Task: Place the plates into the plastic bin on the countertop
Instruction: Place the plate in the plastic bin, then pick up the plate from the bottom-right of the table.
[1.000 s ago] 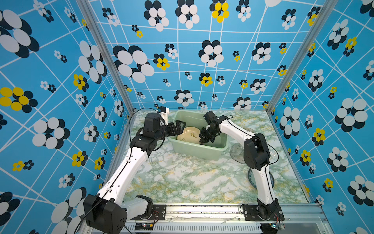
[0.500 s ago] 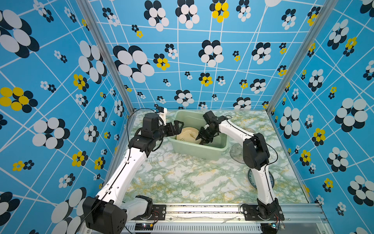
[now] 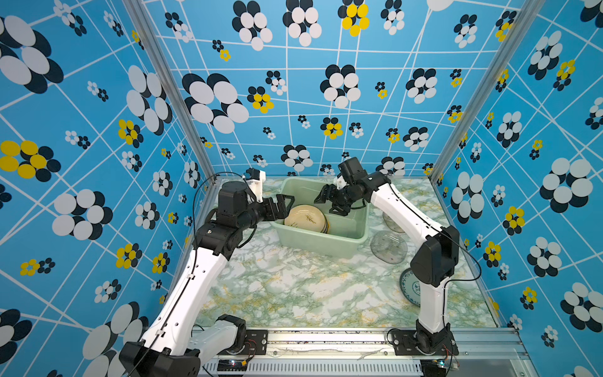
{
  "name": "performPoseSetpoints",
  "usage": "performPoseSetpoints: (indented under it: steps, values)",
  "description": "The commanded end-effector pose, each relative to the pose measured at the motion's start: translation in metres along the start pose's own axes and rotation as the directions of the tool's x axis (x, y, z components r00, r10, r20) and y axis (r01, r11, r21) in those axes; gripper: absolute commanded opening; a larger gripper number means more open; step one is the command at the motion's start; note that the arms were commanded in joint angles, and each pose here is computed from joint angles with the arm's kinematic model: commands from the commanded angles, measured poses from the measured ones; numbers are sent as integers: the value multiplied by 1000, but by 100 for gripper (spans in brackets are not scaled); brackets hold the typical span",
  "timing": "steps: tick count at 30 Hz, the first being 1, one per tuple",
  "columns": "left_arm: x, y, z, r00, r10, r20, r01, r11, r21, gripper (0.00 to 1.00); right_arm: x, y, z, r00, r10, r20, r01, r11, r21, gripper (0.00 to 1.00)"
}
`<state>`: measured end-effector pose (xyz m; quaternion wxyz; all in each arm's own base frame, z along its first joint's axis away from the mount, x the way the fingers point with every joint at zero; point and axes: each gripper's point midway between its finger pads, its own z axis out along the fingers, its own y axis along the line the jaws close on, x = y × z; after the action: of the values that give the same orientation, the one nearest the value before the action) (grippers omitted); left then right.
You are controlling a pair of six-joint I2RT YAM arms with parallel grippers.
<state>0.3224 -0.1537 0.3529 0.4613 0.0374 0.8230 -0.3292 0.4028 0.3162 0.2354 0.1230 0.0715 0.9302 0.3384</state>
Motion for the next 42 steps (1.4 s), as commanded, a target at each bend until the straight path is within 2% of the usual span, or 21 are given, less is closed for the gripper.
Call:
performPoseSetpoints:
  steps: [1, 6, 10, 15, 22, 27, 30, 33, 38, 42]
  values:
    - [5, -37, -23, 997, 63, -42, -58, 993, 101, 99, -4, 6, -60, 996, -47, 81, 46, 999, 14, 77]
    - [33, -82, -31, 984, 89, -156, -60, 982, 179, 99, -10, 19, -136, 973, -54, 222, 67, 996, -54, 77]
    - [57, -116, -33, 976, 56, -209, -6, 973, 232, 99, -10, 23, -191, 926, -16, 377, 63, 992, -112, 74]
    - [93, -163, -25, 968, -30, -249, 103, 952, 288, 99, 6, -5, -256, 805, 17, 593, 28, 997, -68, 76]
    - [171, -221, 10, 903, -70, -425, 175, 961, 214, 99, 41, -13, -323, 682, 76, 727, 62, 985, -161, 79]
    - [233, -260, 54, 836, -130, -532, 241, 960, 143, 97, 54, -31, -349, 596, 150, 789, 27, 978, -206, 80]
    - [269, -273, 83, 801, -226, -554, 326, 942, 87, 95, 61, -46, -358, 551, 186, 813, -15, 977, -214, 79]
    - [298, -279, 110, 777, -311, -547, 390, 921, 30, 92, 68, -63, -360, 527, 216, 822, -70, 975, -212, 80]
    - [334, -280, 148, 741, -393, -544, 442, 896, -46, 90, 81, -87, -364, 491, 244, 836, -129, 970, -207, 80]
    - [357, -284, 170, 723, -402, -562, 447, 892, -64, 85, 86, -96, -364, 486, 241, 840, -149, 970, -192, 80]
